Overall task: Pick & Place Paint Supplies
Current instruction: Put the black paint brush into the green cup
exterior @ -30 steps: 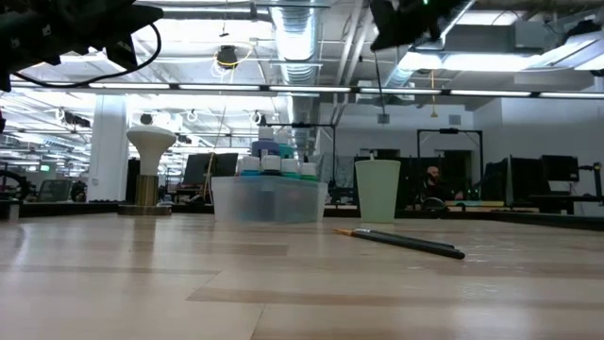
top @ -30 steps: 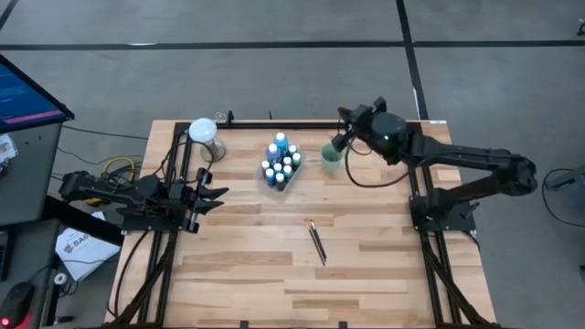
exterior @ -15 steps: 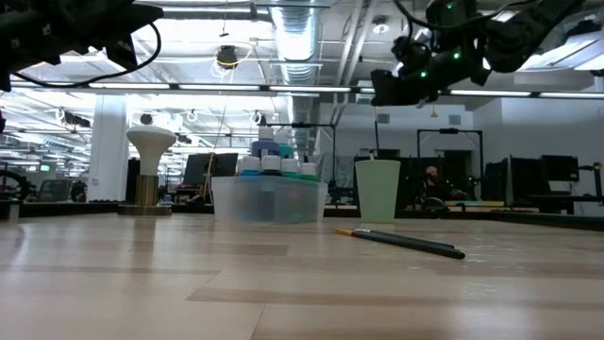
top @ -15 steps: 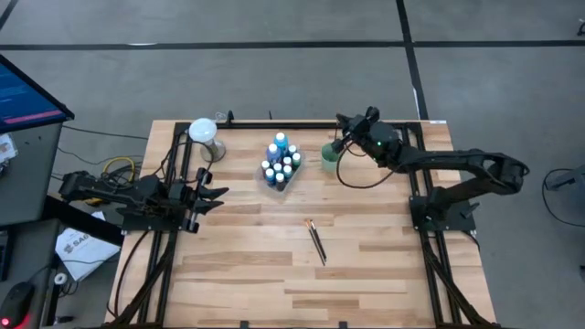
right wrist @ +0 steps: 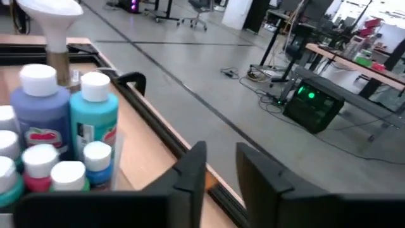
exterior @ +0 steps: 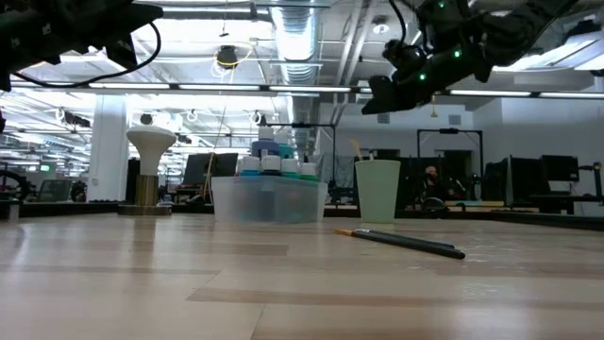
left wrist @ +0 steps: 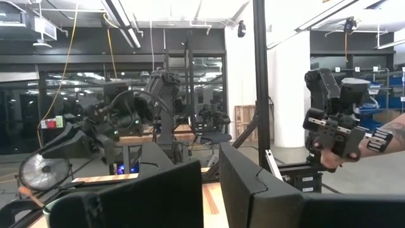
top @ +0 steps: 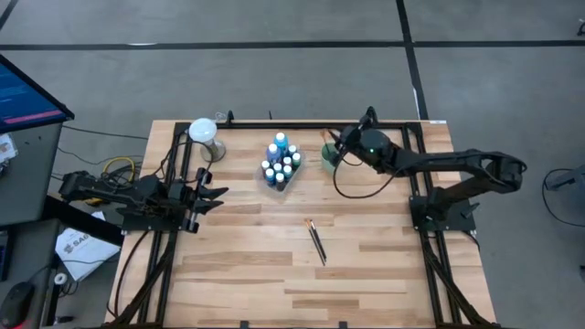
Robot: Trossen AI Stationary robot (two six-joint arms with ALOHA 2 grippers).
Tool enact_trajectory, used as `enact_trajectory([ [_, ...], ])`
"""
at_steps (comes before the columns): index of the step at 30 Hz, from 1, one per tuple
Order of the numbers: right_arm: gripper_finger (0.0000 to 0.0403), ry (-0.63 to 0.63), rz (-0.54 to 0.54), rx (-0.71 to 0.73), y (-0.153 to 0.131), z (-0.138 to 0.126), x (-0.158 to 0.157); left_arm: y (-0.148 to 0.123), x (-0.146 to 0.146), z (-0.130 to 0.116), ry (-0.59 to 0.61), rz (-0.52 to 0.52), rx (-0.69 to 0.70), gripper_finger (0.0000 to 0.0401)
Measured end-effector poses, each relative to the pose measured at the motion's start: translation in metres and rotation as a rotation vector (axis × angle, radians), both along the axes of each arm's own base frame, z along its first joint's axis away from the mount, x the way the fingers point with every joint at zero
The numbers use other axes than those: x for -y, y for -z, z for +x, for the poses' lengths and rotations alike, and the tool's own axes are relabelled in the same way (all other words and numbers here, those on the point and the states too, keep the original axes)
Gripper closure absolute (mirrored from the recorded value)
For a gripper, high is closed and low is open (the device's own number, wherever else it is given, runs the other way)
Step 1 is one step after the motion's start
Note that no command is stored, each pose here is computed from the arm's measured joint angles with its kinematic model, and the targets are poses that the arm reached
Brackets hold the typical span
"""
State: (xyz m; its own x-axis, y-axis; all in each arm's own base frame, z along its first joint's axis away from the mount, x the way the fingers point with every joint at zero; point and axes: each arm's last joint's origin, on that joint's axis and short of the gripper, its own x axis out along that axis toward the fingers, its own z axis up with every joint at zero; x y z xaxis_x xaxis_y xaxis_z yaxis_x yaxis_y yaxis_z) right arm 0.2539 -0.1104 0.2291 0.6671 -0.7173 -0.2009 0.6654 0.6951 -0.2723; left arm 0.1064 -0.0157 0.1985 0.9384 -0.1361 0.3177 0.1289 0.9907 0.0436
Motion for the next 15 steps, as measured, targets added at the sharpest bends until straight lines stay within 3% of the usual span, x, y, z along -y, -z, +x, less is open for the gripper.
enact_trajectory([
  [7,0.0235,-0.007,0.122,-0.066,-0.043,0.003,-0.025,0.000,0.000,0.000,0.000,-0.001,0.005,0.0400],
  [11,0.0200,0.041,0.412,-0.053,-0.068,0.009,-0.050,-0.001,0.000,0.000,0.000,-0.001,0.006,0.0400],
  [15,0.0195,0.090,0.676,-0.127,-0.067,0.026,-0.083,-0.001,0.000,0.000,0.000,-0.001,0.006,0.0400],
])
